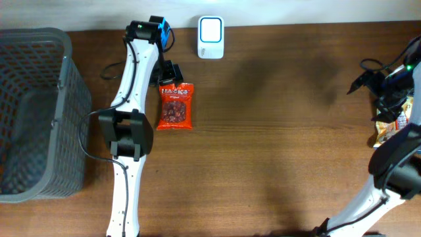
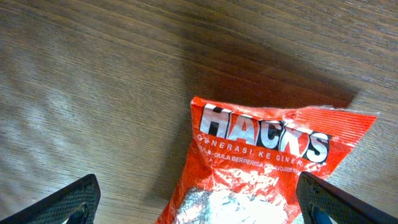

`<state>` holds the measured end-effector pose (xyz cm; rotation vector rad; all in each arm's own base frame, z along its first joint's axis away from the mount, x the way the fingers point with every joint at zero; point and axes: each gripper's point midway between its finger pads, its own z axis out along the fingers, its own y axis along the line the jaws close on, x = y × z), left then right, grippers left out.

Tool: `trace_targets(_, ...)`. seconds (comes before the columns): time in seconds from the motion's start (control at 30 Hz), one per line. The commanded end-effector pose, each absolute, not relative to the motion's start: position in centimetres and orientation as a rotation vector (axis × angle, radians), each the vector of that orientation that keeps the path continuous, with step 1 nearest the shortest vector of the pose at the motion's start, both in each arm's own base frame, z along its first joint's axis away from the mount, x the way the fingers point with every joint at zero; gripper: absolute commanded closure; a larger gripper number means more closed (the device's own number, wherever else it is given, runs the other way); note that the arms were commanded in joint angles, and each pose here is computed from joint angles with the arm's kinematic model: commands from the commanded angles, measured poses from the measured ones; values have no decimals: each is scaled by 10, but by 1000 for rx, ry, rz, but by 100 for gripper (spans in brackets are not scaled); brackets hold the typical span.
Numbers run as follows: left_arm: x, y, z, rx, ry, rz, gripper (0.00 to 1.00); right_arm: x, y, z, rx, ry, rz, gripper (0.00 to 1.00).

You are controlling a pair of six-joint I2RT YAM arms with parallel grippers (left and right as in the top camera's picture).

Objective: Scan the item barcode
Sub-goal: 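Carry the pack to the right table edge and release, then grasp the red Hacks bag with left gripper and lift it, then hold the Hacks bag near the scanner, then set it down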

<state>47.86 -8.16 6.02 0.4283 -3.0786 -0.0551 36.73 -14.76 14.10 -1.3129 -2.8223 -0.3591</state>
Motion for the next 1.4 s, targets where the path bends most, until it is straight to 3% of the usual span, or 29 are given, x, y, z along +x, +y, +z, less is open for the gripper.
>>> trace_targets(0.0,464,-120,66,288,-2990,278,28,355,-118,202,-1237,-2973,-407,1)
trace_targets(0.03,460,-140,71,66,-2970,451,42,351,-103,221,-1163,-3047,-410,1)
trace_targets(0.1,448,-165,68,-121,-2930,526,41,347,-81,240,-1053,-3129,-412,1)
trace_targets(0.17,430,-176,51,-194,-2890,391,35,346,-63,250,-940,-3211,-332,1)
trace_targets(0.2,423,-175,42,-231,-2880,283,14,346,-59,250,-893,-3234,-248,1)
trace_targets(0.3,421,-133,24,-77,-2907,-215,9,349,-38,243,-764,-3257,-179,2)
trace_targets(0.4,425,-125,16,-40,-2920,-291,7,360,-17,234,-662,-3289,-193,2)
trace_targets(0.47,426,-122,8,-31,-2926,-314,16,364,-9,223,-623,-3291,-196,2)
trace_targets(0.5,428,-121,4,-33,-2930,-328,32,365,-6,216,-611,-3287,-196,1)
trace_targets(0.53,429,-122,2,-32,-2935,-325,60,366,-6,207,-608,-3278,-194,2)
trace_targets(0.6,430,-122,2,-32,-2939,-323,83,366,-5,190,-606,-3261,-196,2)
trace_targets(0.63,428,-123,2,-37,-2935,-324,99,366,-5,181,-605,-3252,-193,2)
trace_targets(0.8,414,-150,21,-30,-2890,-128,100,365,-4,145,-607,-3227,-202,1)
trace_targets(1.0,412,-268,136,-296,-2785,989,100,363,-4,138,-607,-3214,-202,2)
trace_targets(1.07,403,-287,157,-378,-2693,1187,100,365,-4,138,-611,-3224,-206,2)
trace_targets(1.2,404,-294,170,-369,-2632,1314,100,367,-1,139,-617,-3225,-238,2)
trace_targets(1.37,434,-246,121,-225,-2726,1177,100,366,-1,138,-617,-3220,-236,2)
